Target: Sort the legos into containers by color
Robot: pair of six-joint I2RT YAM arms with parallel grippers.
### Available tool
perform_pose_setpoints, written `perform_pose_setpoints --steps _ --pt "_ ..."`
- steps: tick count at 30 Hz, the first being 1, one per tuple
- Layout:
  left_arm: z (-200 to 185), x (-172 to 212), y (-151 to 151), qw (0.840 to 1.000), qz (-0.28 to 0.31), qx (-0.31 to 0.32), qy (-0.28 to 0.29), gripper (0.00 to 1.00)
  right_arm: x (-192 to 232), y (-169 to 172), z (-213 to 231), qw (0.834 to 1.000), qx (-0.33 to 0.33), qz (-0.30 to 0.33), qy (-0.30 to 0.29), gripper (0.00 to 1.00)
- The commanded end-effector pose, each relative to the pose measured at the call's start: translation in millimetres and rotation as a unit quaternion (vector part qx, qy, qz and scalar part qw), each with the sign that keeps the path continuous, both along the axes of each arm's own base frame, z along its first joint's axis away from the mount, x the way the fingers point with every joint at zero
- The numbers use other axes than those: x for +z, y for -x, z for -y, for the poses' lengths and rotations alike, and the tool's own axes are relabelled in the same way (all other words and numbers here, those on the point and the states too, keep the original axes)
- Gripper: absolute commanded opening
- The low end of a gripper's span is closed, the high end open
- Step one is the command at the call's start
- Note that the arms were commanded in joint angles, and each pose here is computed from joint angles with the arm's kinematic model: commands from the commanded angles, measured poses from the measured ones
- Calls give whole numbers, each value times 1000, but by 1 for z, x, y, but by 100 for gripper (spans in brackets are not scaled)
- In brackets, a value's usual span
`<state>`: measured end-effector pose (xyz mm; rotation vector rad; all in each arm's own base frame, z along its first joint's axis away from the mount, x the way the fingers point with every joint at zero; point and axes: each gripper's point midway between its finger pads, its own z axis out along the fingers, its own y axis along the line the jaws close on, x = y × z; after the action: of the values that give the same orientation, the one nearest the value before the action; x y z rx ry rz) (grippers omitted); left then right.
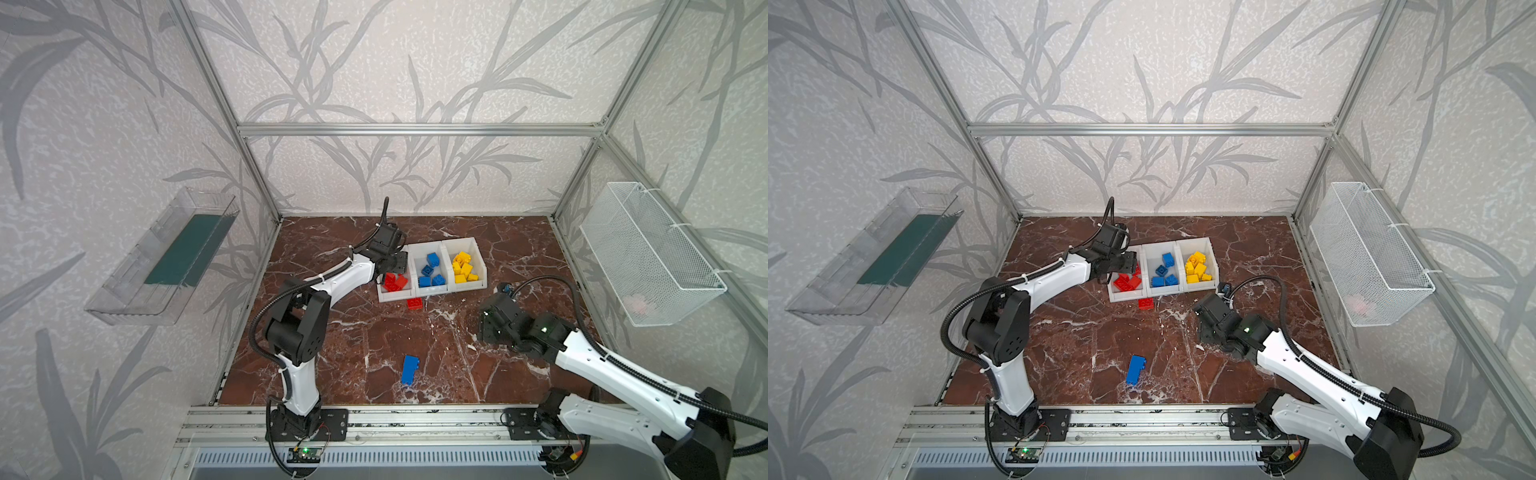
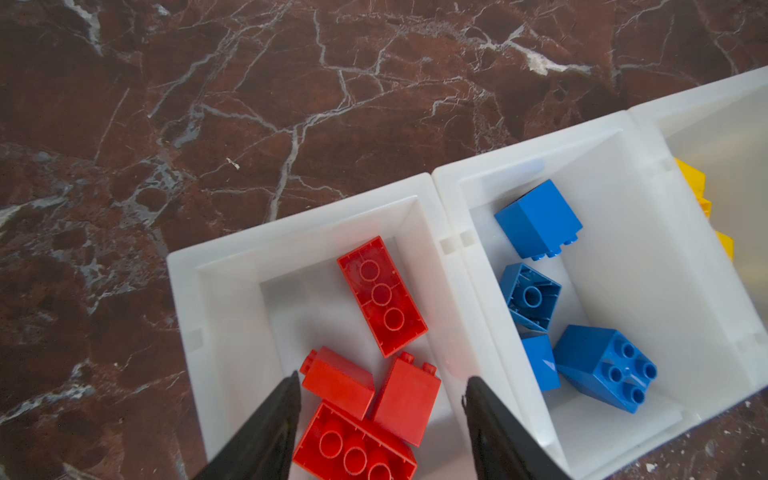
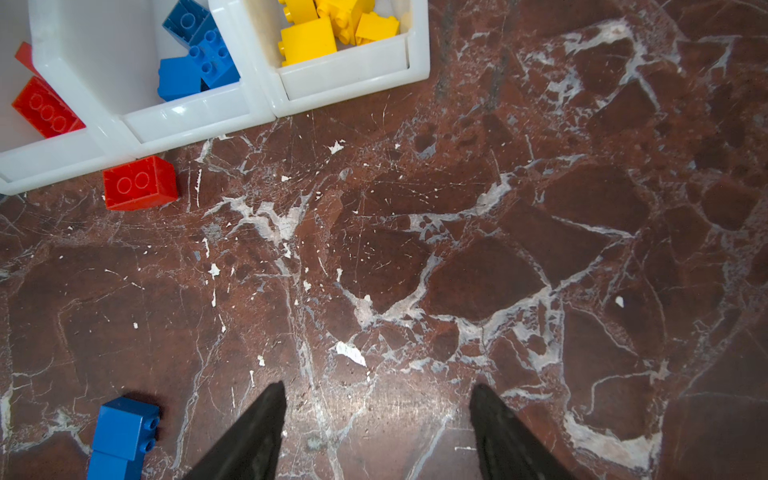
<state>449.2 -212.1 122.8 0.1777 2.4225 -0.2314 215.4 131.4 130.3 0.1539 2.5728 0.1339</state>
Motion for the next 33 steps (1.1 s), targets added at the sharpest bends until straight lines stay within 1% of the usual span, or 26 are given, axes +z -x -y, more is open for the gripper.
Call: perform_pose_setpoints --steps 1,6,11,15,20,24,27,29,33 --pt "-8 33 11 999 24 7 25 66 8 -4 -9 1000 17 2 1 71" --pt "-29 36 40 999 22 28 31 66 4 -13 -38 999 49 0 1 71" --pt "-54 31 75 998 18 54 27 66 -3 -23 -83 994 107 -19 29 72" --pt "-76 25 106 996 33 79 34 66 -17 -33 -119 989 139 -37 42 73" --pt "-99 16 144 991 51 106 60 66 -33 -48 -163 985 161 -42 37 73" --pt "-109 12 169 990 48 111 73 66 -50 -58 -185 984 166 -49 46 74" --pt "-114 6 182 988 50 118 86 66 -58 -67 -196 984 166 -53 49 74" --pt "-117 2 186 986 53 123 94 66 -62 -72 -202 983 164 -57 56 75" --pt "-117 -1 188 986 58 120 98 66 -72 -84 -203 985 137 -58 81 77"
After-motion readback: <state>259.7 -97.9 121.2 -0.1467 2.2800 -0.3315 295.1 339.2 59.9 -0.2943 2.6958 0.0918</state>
